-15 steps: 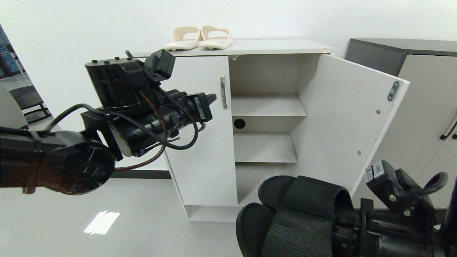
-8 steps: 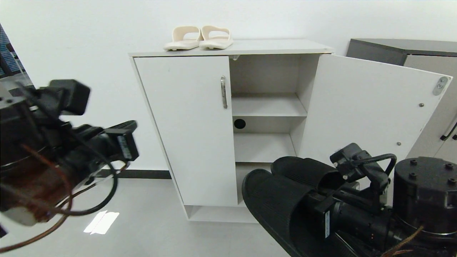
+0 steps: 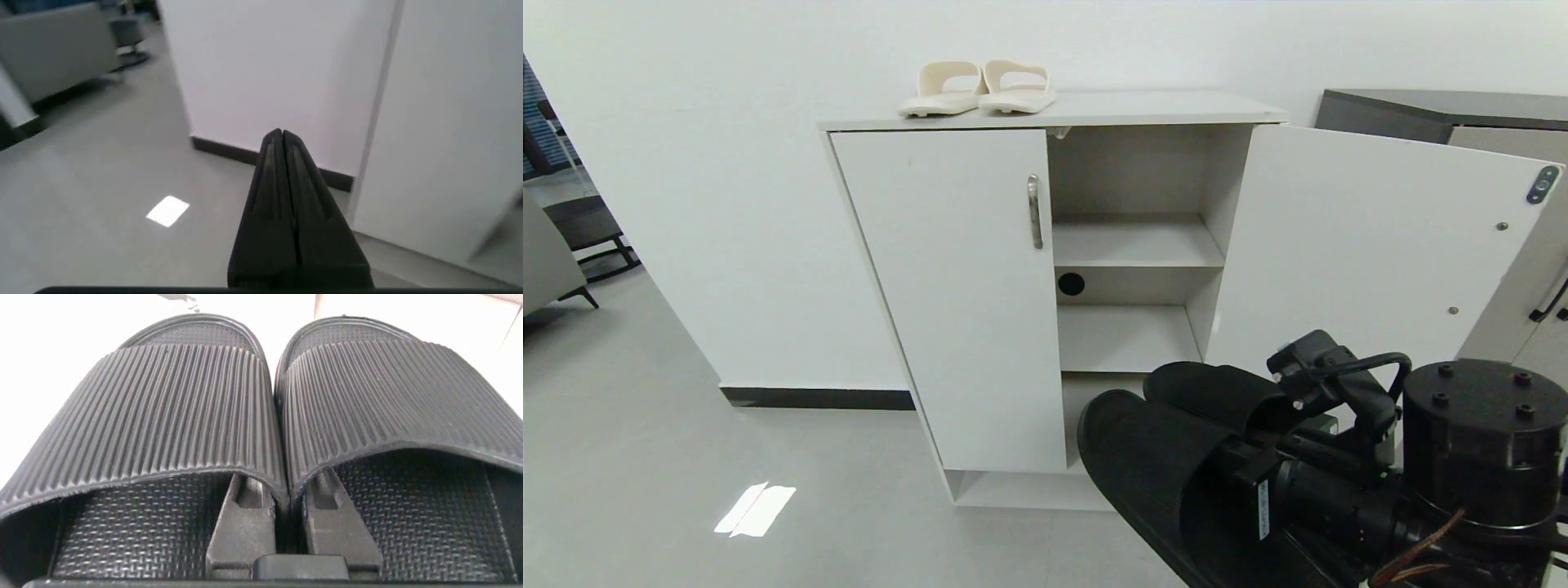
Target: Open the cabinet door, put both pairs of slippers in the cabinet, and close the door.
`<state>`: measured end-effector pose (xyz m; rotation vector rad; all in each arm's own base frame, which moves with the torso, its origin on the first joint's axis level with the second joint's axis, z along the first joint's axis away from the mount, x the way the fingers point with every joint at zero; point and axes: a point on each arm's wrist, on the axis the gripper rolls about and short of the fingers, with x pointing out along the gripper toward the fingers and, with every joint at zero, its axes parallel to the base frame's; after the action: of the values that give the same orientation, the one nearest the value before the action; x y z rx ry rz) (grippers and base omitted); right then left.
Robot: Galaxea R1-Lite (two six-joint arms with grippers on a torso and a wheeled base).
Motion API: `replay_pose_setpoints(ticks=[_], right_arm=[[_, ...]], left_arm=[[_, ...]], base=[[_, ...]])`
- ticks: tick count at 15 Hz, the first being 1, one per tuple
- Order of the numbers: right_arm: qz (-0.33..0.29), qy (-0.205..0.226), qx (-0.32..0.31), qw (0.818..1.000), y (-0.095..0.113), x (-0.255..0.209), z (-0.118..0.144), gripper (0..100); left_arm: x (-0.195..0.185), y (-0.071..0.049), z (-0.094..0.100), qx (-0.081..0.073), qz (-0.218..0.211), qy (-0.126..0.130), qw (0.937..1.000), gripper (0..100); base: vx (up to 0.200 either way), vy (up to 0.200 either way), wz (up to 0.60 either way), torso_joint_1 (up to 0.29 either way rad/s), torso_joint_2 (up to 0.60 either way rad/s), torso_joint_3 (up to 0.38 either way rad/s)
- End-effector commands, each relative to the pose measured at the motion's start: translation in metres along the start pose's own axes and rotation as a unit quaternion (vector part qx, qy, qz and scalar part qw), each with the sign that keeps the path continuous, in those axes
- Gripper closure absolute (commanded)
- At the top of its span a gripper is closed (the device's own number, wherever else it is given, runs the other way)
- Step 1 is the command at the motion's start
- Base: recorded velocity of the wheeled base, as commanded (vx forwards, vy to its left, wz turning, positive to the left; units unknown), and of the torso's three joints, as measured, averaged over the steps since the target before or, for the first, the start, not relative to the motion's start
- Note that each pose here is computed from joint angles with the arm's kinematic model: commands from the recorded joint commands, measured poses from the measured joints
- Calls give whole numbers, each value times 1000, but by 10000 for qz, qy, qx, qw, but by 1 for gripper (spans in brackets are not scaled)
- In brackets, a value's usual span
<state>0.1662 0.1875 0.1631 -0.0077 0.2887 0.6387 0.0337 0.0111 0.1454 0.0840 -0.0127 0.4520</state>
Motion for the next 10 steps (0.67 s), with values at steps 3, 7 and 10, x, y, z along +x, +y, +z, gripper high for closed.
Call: replay_pose_setpoints(ticks=[3, 7, 10], right_arm=[[-11, 93, -10, 10000, -1, 1, -5, 100], [-18, 191, -30, 9998, -1, 5, -9, 100], [-37, 227, -23, 9997, -2, 7, -11, 100]], left_arm=[[-52, 5, -55, -122, -1478, -103, 9889, 100], [-55, 1, -61, -526, -3174, 324, 9463, 100], [-58, 9, -66, -465, -2525, -64, 9665, 100]], base=[[0, 0, 0, 0, 0, 0], [0, 0, 0, 0, 0, 0], [0, 0, 0, 0, 0, 0]])
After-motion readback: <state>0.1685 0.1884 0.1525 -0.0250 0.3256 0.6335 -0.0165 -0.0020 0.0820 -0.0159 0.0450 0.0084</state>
